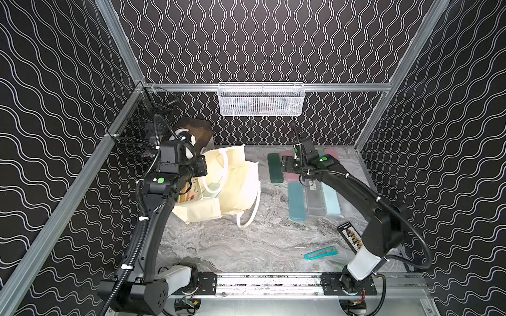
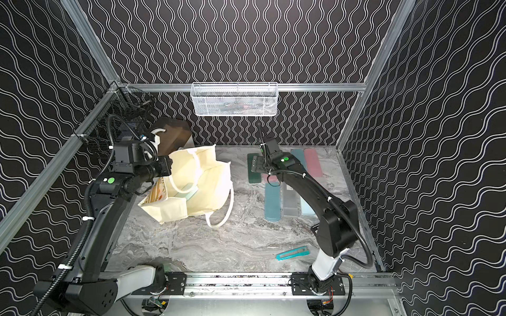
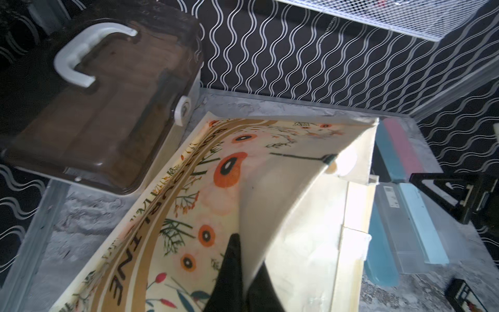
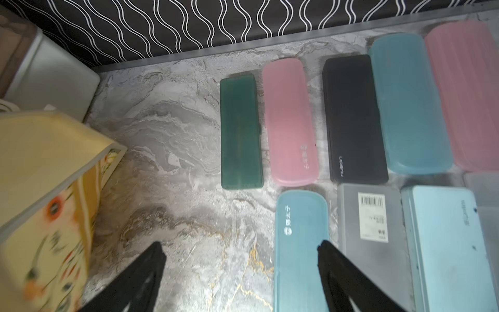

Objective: Take out the pencil case from the canvas bag
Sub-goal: Place the pencil case at the center of the board, then pick up the pencil case from the canvas bag.

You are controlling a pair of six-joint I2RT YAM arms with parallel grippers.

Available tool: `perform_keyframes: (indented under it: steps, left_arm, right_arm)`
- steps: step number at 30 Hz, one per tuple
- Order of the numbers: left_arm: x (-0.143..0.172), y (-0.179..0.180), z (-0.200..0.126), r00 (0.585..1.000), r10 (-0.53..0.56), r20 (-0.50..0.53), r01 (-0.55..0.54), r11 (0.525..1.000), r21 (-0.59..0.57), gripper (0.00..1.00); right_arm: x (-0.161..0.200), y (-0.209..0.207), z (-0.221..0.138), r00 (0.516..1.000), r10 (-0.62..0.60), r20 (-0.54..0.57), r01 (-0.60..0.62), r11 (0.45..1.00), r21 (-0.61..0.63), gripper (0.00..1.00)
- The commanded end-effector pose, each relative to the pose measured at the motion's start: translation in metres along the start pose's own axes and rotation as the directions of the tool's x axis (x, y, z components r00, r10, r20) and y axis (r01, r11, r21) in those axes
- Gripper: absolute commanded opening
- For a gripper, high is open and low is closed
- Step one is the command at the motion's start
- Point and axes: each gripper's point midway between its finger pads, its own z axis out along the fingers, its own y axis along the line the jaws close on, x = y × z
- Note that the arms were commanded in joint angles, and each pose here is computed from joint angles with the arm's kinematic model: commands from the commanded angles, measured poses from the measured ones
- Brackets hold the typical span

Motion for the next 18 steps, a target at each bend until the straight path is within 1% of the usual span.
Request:
perform_keyframes:
  steps: [1,2,4,7,9,11,13,15,18]
  left_arm:
    - [-0.026,-0.03,0.001,0.995,0.02,0.101,-0.036,0.986,0.163,0.0]
    - [-0.027,-0.034,0.002,0.994,0.026,0.105,-0.046,0.981,0.188,0.0]
    - [-0.029,-0.042,0.004,0.992,0.039,0.12,-0.066,0.97,0.236,0.0]
    - [-0.032,-0.053,0.005,0.989,0.05,0.141,-0.091,0.95,0.3,0.0]
    - [-0.034,-0.058,0.005,0.986,0.053,0.155,-0.101,0.94,0.325,0.0]
    - [-0.035,-0.061,0.004,0.984,0.057,0.169,-0.113,0.933,0.341,0.0]
    - [-0.036,-0.063,0.003,0.983,0.061,0.174,-0.12,0.929,0.35,0.0]
    - [-0.036,-0.065,0.002,0.982,0.067,0.178,-0.128,0.923,0.362,0.0]
    - [-0.035,-0.069,-0.001,0.979,0.071,0.192,-0.141,0.913,0.382,0.0]
  right_arm:
    - [-0.011,-0.006,-0.018,0.997,0.036,0.075,-0.036,0.999,0.0,0.89]
    - [-0.01,-0.009,-0.026,0.996,0.044,0.081,-0.044,0.999,0.001,0.86]
    - [-0.007,0.0,-0.047,0.996,0.033,0.086,-0.025,0.996,-0.087,0.85]
    - [-0.003,0.035,-0.087,0.992,0.024,0.126,0.011,0.962,-0.273,0.83]
    - [0.005,0.056,-0.11,0.987,-0.007,0.163,0.056,0.951,-0.304,0.81]
    - [0.02,0.078,-0.129,0.982,-0.052,0.182,0.109,0.941,-0.321,0.77]
    - [0.039,0.102,-0.143,0.981,-0.084,0.176,0.148,0.91,-0.386,0.73]
    - [0.06,0.127,-0.153,0.981,-0.109,0.159,0.17,0.875,-0.454,0.68]
    - [0.091,0.158,-0.161,0.972,-0.181,0.151,0.233,0.839,-0.491,0.61]
